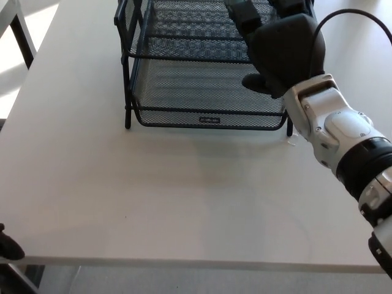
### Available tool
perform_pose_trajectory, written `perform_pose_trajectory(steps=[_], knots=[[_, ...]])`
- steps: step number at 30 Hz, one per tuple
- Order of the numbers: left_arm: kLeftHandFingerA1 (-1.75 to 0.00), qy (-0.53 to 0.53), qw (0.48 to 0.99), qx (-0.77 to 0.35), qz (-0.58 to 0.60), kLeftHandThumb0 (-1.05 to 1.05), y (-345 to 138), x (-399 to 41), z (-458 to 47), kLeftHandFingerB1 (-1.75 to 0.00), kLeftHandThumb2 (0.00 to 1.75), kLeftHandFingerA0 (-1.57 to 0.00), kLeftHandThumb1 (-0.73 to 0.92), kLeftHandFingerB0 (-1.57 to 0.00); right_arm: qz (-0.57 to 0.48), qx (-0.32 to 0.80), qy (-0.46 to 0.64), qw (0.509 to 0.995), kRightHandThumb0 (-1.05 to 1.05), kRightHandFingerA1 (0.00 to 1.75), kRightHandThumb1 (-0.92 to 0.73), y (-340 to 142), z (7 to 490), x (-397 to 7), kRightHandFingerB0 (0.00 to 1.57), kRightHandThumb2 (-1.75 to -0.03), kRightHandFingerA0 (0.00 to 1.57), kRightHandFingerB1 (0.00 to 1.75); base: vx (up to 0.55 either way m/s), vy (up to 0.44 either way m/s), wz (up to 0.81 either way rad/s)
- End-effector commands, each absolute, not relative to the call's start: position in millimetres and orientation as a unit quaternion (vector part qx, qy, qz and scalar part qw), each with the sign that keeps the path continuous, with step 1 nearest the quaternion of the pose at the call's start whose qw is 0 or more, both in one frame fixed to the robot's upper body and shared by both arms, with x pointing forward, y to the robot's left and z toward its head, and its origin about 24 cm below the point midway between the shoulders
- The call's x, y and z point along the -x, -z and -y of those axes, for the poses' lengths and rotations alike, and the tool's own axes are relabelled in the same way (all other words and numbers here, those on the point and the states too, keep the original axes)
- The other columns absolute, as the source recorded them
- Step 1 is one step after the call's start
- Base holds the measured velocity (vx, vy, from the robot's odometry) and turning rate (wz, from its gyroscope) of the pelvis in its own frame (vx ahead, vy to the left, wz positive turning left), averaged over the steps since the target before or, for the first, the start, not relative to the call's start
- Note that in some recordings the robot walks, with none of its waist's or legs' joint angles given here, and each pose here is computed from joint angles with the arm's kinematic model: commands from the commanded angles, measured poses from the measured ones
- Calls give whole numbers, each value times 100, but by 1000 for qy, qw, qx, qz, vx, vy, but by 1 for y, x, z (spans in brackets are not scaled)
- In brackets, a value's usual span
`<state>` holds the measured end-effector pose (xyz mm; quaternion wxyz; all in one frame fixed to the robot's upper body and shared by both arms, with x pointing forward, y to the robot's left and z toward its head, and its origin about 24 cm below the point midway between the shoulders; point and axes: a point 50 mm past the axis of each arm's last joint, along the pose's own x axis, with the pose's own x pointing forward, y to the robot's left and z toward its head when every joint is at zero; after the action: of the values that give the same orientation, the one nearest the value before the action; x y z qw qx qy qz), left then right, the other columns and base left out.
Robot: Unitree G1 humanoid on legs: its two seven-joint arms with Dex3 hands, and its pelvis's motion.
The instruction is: The robot uses its right hand to grab the drawer kept on the middle of the desk and pull it out towards the robot
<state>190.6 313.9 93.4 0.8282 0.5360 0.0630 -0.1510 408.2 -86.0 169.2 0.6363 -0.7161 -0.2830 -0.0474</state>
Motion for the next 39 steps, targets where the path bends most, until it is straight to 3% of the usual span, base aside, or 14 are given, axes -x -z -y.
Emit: perform_pose_trajectory(steps=[1, 3, 4, 6, 7, 8, 11, 12, 14, 16, 17, 20, 22, 39], knots=[[-86, 171, 814, -551, -66, -27, -100, -198, -313, -58, 57, -80, 58, -79, 317, 722, 111, 605, -68, 53, -50, -190, 84, -411, 0, -55, 3, 33, 0, 0, 0], [-88, 173, 813, -552, -67, -27, -100, -198, -313, -59, 58, -80, 58, -80, 310, 729, 110, 600, -67, 53, -50, -188, 84, -412, 0, -56, 2, 30, 0, 0, 0], [-86, 173, 813, -551, -66, -27, -100, -198, -313, -59, 57, -81, 57, -80, 309, 731, 110, 599, -72, 51, -41, -187, 84, -412, 0, -79, 6, 28, 0, 0, 0], [-86, 175, 814, -551, -60, -27, -99, -198, -311, -60, 57, -81, 57, -81, 308, 736, 110, 593, -72, 52, -41, -185, 85, -412, 0, -79, 4, 28, 0, 0, 0], [-88, 175, 816, -548, -63, -28, -99, -199, -312, -61, 57, -83, 57, -81, 315, 735, 115, 590, -65, 59, -52, -183, 83, -410, 0, -56, 7, 36, 0, 0, 0], [-88, 174, 817, -546, -63, -28, -99, -199, -311, -60, 57, -82, 57, -81, 331, 734, 118, 581, -65, 61, -39, -183, 82, -409, 1, -79, 17, 44, 0, 0, 0], [-88, 174, 817, -545, -69, -28, -99, -199, -312, -60, 57, -81, 58, -81, 341, 735, 120, 573, -65, 63, -39, -183, 82, -408, 3, -77, 25, 49, 0, 0, 0], [-86, 174, 817, -545, -68, -28, -99, -199, -312, -59, 57, -80, 58, -80, 346, 739, 121, 565, -60, 75, -51, -183, 83, -408, 18, -56, 59, 47, 0, 0, 0], [-86, 174, 817, -546, -67, -28, -99, -199, -312, -59, 58, -80, 58, -80, 372, 735, 115, 555, -59, 99, -40, -182, 87, -406, 38, -79, 98, 58, 0, 0, 0], [-88, 173, 816, -547, -67, -28, -99, -199, -312, -60, 57, -81, 58, -81, 386, 728, 111, 556, -50, 109, -51, -183, 88, -405, 47, -55, 102, 53, 0, 0, 0], [-88, 173, 815, -549, -65, -28, -99, -199, -312, -60, 57, -81, 58, -81, 389, 729, 110, 552, -50, 109, -51, -182, 89, -405, 47, -55, 102, 53, 0, 0, 0], [-87, 174, 817, -546, -66, -27, -99, -199, -312, -59, 57, -80, 58, -80, 388, 738, 102, 543, -53, 106, -54, -180, 91, -405, 93, -56, 102, 65, 0, 0, 0], [-88, 174, 818, -545, -64, -28, -99, -199, -312, -60, 57, -81, 58, -80, 390, 737, 100, 543, -55, 106, -54, -179, 92, -405, 99, -58, 101, 61, 0, 0, 0], [-86, 171, 820, -543, -67, -29, -100, -198, -313, -57, 57, -79, 58, -79, 417, 716, 84, 554, -53, 109, -55, -171, 93, -400, 99, -58, 103, 66, 0, 0, 0]])
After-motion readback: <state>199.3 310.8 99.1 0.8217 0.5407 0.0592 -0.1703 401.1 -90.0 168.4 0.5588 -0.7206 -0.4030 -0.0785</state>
